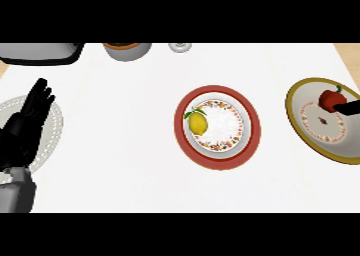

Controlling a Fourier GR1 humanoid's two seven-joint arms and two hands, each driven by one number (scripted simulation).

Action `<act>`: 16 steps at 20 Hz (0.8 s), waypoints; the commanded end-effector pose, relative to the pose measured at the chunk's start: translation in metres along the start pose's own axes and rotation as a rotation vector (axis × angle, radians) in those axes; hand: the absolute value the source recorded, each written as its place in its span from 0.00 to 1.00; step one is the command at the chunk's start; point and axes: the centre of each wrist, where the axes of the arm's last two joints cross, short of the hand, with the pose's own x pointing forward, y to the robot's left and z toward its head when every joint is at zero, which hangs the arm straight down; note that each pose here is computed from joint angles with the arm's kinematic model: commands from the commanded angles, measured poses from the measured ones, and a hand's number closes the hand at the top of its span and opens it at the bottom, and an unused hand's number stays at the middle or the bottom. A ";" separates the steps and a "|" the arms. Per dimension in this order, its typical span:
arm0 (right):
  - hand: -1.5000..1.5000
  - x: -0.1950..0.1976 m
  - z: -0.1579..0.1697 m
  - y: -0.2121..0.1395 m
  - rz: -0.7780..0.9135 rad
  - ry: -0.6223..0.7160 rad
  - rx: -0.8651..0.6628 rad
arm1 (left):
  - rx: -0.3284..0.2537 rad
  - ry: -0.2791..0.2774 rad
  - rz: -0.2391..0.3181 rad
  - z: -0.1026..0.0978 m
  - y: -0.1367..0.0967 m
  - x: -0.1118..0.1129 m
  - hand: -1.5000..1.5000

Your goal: Pick the bell pepper from the plate and place it in the bowl

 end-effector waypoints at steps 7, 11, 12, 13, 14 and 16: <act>0.00 -0.016 -0.004 -0.017 -0.614 -0.107 -0.169 | 0.034 0.007 -0.015 -0.003 -0.004 -0.001 0.50; 0.00 -0.046 -0.008 -0.053 -0.853 -0.135 -0.229 | 0.037 0.018 -0.010 -0.003 0.009 -0.003 0.50; 0.00 -0.075 -0.008 -0.051 -0.873 -0.113 -0.240 | 0.030 0.020 -0.006 0.006 0.011 -0.010 0.50; 0.00 -0.071 -0.001 -0.041 -0.891 -0.110 -0.224 | 0.039 0.027 -0.009 -0.002 -0.003 -0.015 0.50; 0.00 -0.096 0.003 -0.054 -0.868 -0.104 -0.202 | 0.027 0.013 0.001 -0.004 -0.006 -0.020 0.50; 0.00 -0.137 0.012 -0.070 -0.855 -0.102 -0.182 | 0.024 0.018 -0.014 0.000 -0.007 -0.007 0.50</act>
